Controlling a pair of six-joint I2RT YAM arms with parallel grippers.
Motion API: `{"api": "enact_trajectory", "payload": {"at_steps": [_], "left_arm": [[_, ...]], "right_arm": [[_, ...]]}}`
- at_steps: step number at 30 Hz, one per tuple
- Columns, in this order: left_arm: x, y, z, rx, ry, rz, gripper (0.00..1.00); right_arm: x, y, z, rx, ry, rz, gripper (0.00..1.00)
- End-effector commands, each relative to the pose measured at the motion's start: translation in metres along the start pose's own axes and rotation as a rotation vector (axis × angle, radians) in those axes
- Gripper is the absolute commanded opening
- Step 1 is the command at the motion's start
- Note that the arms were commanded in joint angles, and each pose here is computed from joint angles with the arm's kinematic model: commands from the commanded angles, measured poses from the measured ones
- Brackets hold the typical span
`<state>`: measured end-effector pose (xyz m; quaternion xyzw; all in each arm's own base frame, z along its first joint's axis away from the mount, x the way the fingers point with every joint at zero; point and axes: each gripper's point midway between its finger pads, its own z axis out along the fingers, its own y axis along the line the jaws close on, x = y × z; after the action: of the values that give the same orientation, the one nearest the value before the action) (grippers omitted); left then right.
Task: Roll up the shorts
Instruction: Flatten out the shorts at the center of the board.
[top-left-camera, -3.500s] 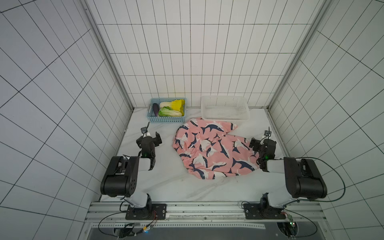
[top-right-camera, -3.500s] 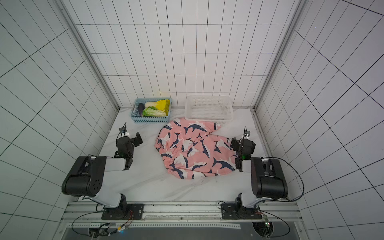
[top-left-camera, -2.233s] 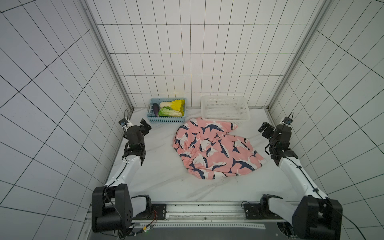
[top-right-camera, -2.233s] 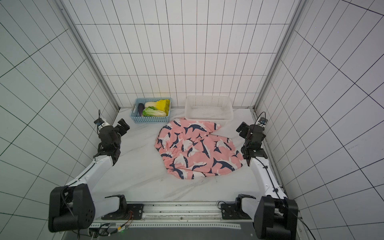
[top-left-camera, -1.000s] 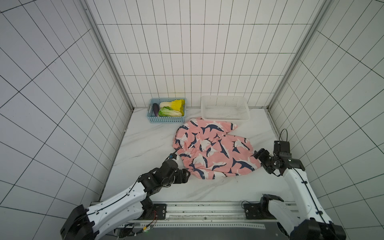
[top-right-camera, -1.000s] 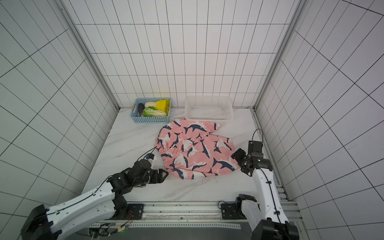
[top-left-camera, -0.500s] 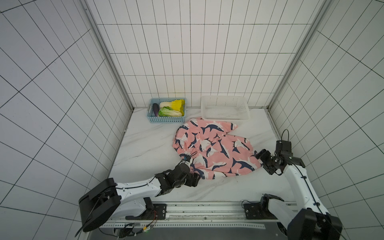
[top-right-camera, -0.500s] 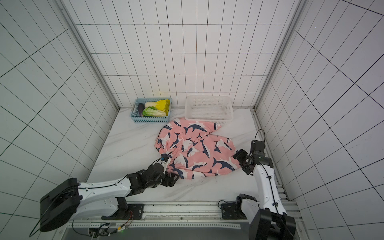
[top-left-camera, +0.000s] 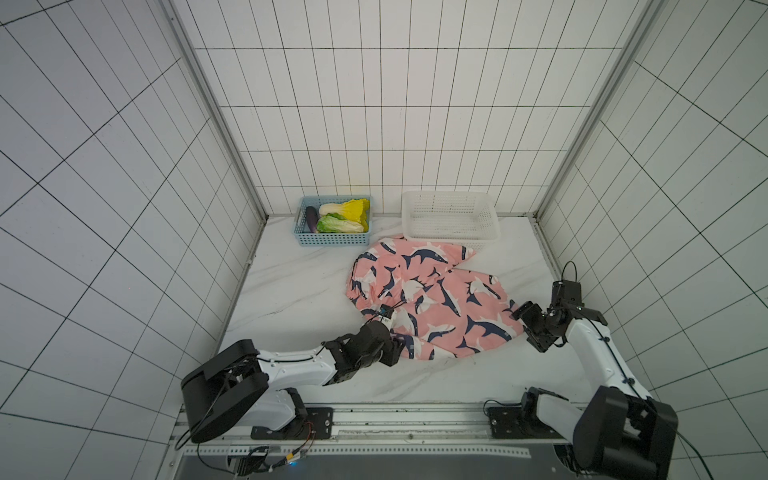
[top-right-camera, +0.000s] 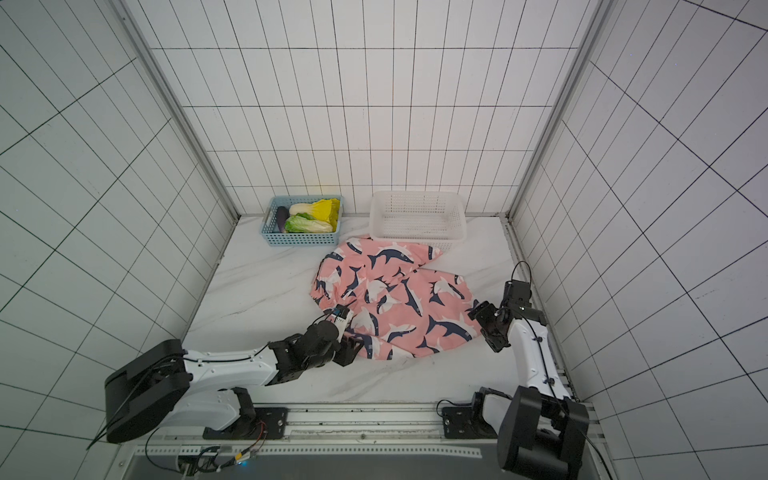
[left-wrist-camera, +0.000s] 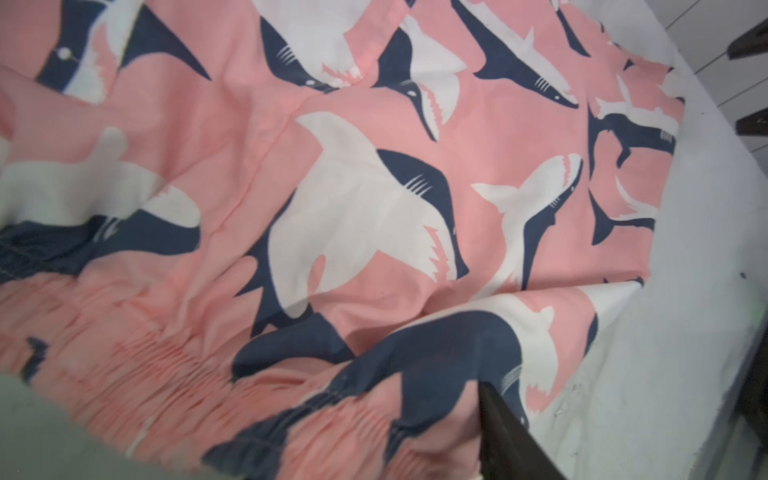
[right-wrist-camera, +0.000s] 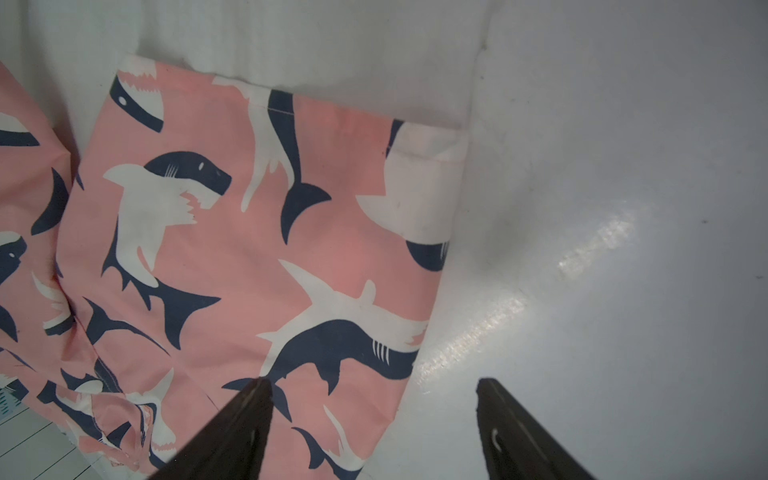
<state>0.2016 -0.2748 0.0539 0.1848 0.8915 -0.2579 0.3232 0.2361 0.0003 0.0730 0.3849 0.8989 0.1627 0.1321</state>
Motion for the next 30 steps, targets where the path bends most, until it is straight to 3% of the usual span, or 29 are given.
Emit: {"api": "enact_trajectory", "payload": {"at_steps": [1, 4, 5, 7, 11, 15, 19, 20, 23, 24, 30], "left_arm": [[-0.01, -0.013, -0.006, 0.038, -0.001, 0.019, 0.25], [-0.009, -0.01, -0.015, 0.036, -0.006, 0.003, 0.19], [-0.01, -0.009, -0.017, 0.029, -0.01, -0.002, 0.14], [-0.012, -0.008, -0.026, 0.022, -0.02, -0.006, 0.13], [-0.017, -0.008, -0.039, 0.019, -0.03, -0.027, 0.31], [-0.021, -0.009, -0.046, 0.024, -0.043, -0.044, 0.37], [-0.019, -0.012, -0.043, 0.043, -0.033, -0.051, 0.36], [-0.017, -0.012, -0.041, 0.041, -0.023, -0.051, 0.33], [-0.013, -0.013, -0.036, 0.045, 0.003, -0.051, 0.11], [-0.012, -0.014, -0.036, 0.048, 0.01, -0.051, 0.0], [-0.015, -0.005, -0.049, -0.015, 0.02, -0.071, 0.0]], "right_arm": [[0.002, -0.01, 0.006, 0.025, 0.013, 0.036, 0.78], [0.003, -0.016, 0.014, 0.037, 0.02, 0.066, 0.78], [0.002, -0.018, 0.016, 0.037, 0.019, 0.072, 0.76], [0.0, -0.017, 0.02, 0.027, 0.023, 0.086, 0.71], [0.001, -0.009, 0.028, -0.021, 0.059, 0.097, 0.59], [0.006, -0.003, 0.036, -0.069, 0.092, 0.115, 0.47], [0.006, -0.005, 0.042, -0.068, 0.095, 0.117, 0.31], [0.006, -0.006, 0.043, -0.066, 0.101, 0.119, 0.23], [0.006, -0.001, 0.046, -0.084, 0.123, 0.122, 0.02], [0.005, 0.0, 0.045, -0.086, 0.119, 0.118, 0.0], [-0.008, 0.012, 0.027, -0.108, 0.064, 0.094, 0.0]]}}
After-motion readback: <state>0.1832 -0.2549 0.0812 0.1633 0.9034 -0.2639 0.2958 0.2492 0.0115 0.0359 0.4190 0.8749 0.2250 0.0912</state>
